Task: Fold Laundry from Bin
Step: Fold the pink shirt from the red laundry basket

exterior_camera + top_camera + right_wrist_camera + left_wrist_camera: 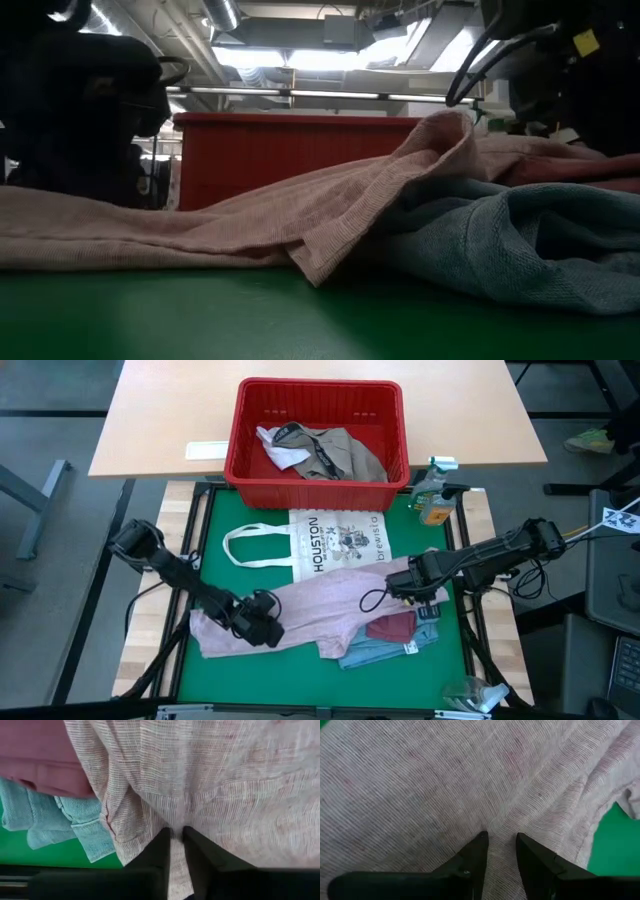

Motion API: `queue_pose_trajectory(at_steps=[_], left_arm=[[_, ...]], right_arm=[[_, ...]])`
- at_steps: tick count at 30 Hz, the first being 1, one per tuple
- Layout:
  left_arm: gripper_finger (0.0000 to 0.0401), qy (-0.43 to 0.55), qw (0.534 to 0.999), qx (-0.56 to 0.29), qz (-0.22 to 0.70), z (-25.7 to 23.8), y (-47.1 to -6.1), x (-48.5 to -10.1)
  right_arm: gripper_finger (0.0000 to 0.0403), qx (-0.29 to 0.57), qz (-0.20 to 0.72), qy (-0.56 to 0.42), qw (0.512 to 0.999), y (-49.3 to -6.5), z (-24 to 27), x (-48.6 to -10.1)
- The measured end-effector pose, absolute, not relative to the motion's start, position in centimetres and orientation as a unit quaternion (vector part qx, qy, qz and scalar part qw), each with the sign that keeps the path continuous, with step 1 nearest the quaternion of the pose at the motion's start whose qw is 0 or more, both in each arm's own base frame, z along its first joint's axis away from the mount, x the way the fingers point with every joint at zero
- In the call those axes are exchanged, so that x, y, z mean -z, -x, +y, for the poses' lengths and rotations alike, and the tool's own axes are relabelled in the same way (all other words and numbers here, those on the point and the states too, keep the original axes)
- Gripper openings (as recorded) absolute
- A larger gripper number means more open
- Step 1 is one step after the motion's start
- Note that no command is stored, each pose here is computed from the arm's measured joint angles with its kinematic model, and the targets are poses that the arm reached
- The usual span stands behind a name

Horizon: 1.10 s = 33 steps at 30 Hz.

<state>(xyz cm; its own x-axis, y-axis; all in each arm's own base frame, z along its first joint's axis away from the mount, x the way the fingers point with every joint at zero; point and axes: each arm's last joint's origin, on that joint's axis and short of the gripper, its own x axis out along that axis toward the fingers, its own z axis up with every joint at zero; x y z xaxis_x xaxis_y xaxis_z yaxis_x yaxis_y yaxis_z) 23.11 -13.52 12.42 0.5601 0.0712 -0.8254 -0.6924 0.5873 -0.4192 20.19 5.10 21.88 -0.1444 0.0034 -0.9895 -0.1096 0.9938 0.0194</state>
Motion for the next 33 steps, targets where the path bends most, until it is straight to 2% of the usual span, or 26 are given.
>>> queue_pose_trajectory(at_steps=[6, 10, 12, 18, 23, 27, 33], left_arm=[[0.0101, 0.383, 0.797, -0.246, 0.398, -13.8, -23.0, -12.1], [0.0101, 0.383, 0.796, -0.246, 0.399, -13.8, -22.9, -12.1], [0.0101, 0.382, 0.796, -0.247, 0.399, -13.8, -22.9, -12.1], [0.0101, 0.380, 0.798, -0.249, 0.396, -13.8, -22.9, -12.1], [0.0101, 0.379, 0.798, -0.251, 0.395, -13.8, -22.9, -12.1], [0.0101, 0.379, 0.799, -0.251, 0.395, -13.8, -22.9, -12.0], [0.0101, 0.378, 0.800, -0.249, 0.394, -13.8, -22.9, -12.0]], right_arm=[[0.0128, -0.042, 0.774, 0.040, 0.630, -19.7, 5.0, -22.1], [0.0145, -0.040, 0.812, 0.049, 0.581, -18.7, 4.7, -23.5], [0.0146, -0.033, 0.819, 0.051, 0.571, -18.5, 4.7, -24.6], [0.0144, -0.008, 0.748, 0.093, 0.657, -18.6, 4.3, -27.2], [0.0143, 0.112, 0.690, 0.149, 0.700, -18.9, 3.0, -27.5], [0.0143, 0.158, 0.680, 0.106, 0.709, -19.4, 1.4, -26.2], [0.0143, 0.136, 0.727, 0.025, 0.673, -18.5, 0.0, -22.8]])
